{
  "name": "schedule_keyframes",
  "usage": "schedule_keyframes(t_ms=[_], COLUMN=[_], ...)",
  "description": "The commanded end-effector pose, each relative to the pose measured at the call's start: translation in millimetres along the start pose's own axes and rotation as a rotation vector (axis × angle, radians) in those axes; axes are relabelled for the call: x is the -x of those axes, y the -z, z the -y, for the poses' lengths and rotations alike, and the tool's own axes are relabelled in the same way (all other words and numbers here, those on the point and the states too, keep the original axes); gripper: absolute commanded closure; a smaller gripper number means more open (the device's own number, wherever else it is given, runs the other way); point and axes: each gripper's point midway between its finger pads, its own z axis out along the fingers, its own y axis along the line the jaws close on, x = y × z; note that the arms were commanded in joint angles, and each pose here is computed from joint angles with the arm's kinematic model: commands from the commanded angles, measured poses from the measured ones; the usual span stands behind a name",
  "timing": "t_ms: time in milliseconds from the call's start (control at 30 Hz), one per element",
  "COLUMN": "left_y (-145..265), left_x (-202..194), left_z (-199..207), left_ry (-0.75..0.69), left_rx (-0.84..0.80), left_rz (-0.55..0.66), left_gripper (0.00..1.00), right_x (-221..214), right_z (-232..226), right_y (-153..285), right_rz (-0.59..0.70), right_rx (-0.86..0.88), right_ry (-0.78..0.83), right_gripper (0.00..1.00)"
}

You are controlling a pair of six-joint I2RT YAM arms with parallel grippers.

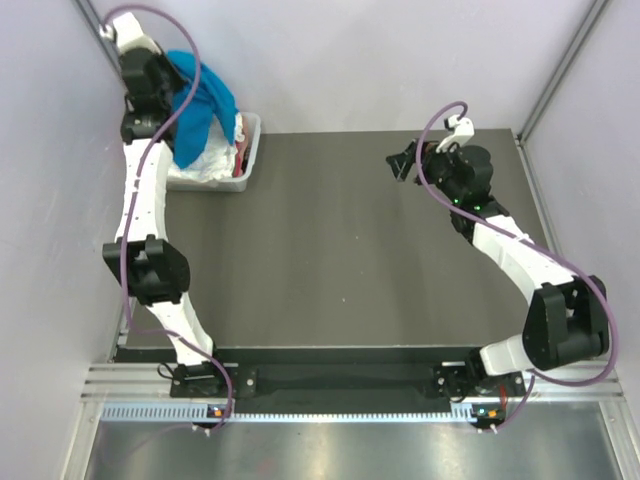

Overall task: Fold and stack the t-shirts
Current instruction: Grab the tshirt from the pile, then move the tshirt to the center of the board

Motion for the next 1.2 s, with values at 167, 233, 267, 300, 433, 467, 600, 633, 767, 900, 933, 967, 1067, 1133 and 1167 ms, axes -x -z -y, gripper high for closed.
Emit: schedule_keyframes(t_ms=[167, 233, 267, 300, 433, 467, 600, 633, 767, 900, 933, 967, 1067, 1133, 1167], left_y=[139, 162, 169, 182, 210, 215, 225, 229, 250, 265, 268, 280, 294, 313, 306], left_x=[195, 201, 199, 203, 196, 191, 165, 158, 111, 34, 21, 11, -71, -117, -146], left_z=[97, 112, 124, 130, 154, 159, 164, 169, 197, 215, 217, 225, 243, 266, 261], left_ry=[0.039, 0.034, 0.037, 0.024, 0.013, 0.019, 0.052, 0.049, 0.084, 0.125, 0.138, 0.163, 0.129, 0.079, 0.028], left_rx=[-0.305, -0.364, -0.398, -0.419, -0.51, -0.533, -0.578, -0.618, -0.745, -0.785, -0.793, -0.817, -0.819, -0.843, -0.77], left_rz=[0.366, 0.369, 0.362, 0.368, 0.343, 0.325, 0.24, 0.215, 0.076, -0.08, -0.099, -0.12, -0.256, -0.326, -0.345], left_gripper=[1.0, 1.0, 1.0, 1.0, 1.0, 1.0, 1.0, 1.0, 1.0, 1.0, 1.0, 1.0, 1.0, 1.0, 1.0], right_x=[40, 43, 44, 45, 54, 54, 61, 63, 64, 56, 56, 54, 48, 39, 31], right_z=[-2, 1, 3, 5, 8, 8, 4, 3, 2, 1, -1, -2, -1, 2, 3], right_y=[28, 35, 37, 39, 54, 56, 68, 72, 80, 86, 89, 90, 95, 96, 95], right_rz=[0.106, 0.114, 0.115, 0.119, 0.135, 0.138, 0.157, 0.166, 0.178, 0.166, 0.167, 0.162, 0.158, 0.154, 0.139], right_rx=[-0.103, -0.131, -0.142, -0.16, -0.208, -0.21, -0.208, -0.203, -0.206, -0.198, -0.193, -0.185, -0.185, -0.186, -0.187], right_ry=[-0.029, -0.027, -0.03, -0.029, -0.029, -0.029, -0.02, -0.016, -0.006, -0.012, -0.012, -0.008, -0.013, -0.023, -0.033], right_gripper=[0.0, 0.0, 0.0, 0.0, 0.0, 0.0, 0.0, 0.0, 0.0, 0.0, 0.0, 0.0, 0.0, 0.0, 0.0])
